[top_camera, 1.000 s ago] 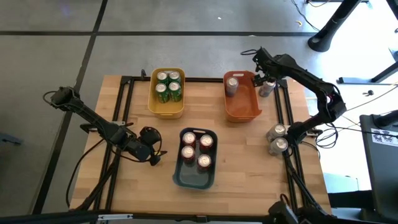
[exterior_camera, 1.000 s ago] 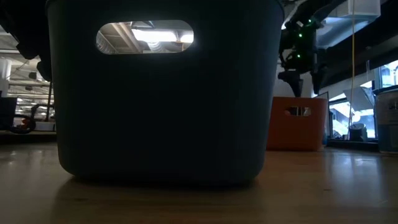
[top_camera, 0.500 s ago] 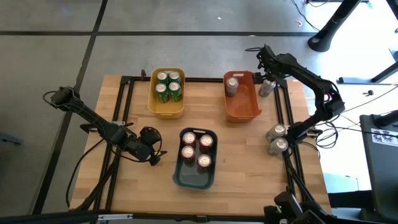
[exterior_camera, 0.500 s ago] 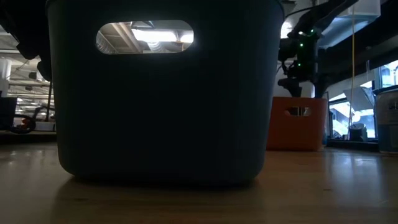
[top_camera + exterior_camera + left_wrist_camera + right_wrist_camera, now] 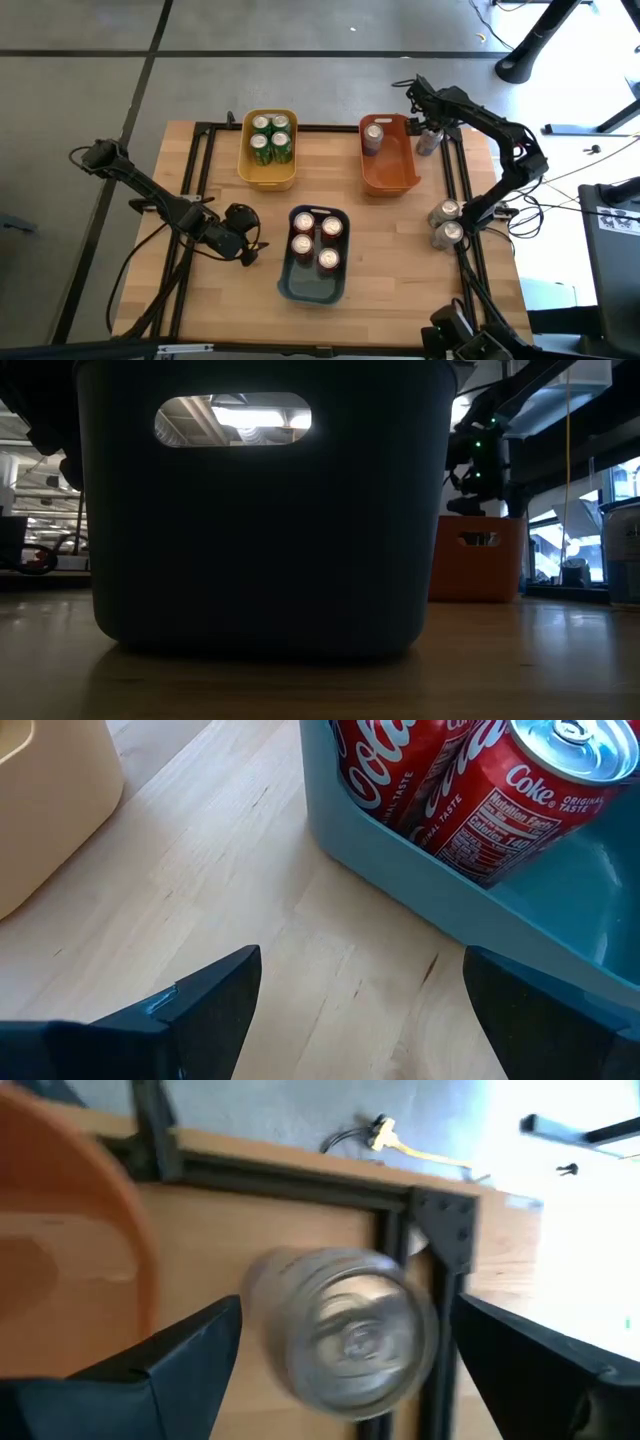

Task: Sort soda cans
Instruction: Put the blue-white soda can into the orange bin

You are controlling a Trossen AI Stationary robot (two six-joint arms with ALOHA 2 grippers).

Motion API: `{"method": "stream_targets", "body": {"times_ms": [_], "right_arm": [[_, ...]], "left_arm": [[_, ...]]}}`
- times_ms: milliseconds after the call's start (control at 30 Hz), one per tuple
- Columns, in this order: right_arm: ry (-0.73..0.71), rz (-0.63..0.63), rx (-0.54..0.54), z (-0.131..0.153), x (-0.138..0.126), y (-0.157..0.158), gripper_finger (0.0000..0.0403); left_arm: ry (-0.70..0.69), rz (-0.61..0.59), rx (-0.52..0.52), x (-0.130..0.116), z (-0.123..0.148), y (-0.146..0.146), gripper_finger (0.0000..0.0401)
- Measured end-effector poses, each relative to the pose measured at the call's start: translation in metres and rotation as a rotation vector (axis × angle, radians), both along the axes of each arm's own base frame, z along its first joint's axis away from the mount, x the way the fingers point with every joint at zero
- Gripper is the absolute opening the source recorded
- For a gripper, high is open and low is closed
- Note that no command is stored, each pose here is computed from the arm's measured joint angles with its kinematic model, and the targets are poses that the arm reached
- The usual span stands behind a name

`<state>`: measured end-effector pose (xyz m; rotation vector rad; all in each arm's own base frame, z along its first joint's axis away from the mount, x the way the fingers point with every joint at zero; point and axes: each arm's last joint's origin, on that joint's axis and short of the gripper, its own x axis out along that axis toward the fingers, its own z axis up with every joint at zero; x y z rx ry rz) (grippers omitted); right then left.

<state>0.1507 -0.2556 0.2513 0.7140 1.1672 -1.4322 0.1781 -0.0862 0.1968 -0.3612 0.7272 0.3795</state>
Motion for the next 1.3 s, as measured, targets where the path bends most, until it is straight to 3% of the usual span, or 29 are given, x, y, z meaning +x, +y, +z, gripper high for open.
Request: {"method": "stream_targets", "body": {"times_ms": [400,800,1133,1300], "right_arm": [[0.08,-0.013,0.039,-0.028,0.002,-0.006,0.0356],[0.067,0.026,0.083,-0.028,0.003,-0.003,0.0356],[-0.008,0.134,0.064,-0.012,0.033,0.006,0.0356],[-0.004,0.143,0.065,-0.01,0.035,0.008,0.0356]], "left_arm": [[-0.001,0.001,-0.002,0.0,0.0,0.0,0.0335],[-0.003,0.006,-0.007,0.0,0.0,0.0,0.0335],[-0.002,0.002,-0.003,0.0,0.0,0.0,0.0335],[-0.001,0.002,-0.003,0.0,0.0,0.0,0.0335]]}}
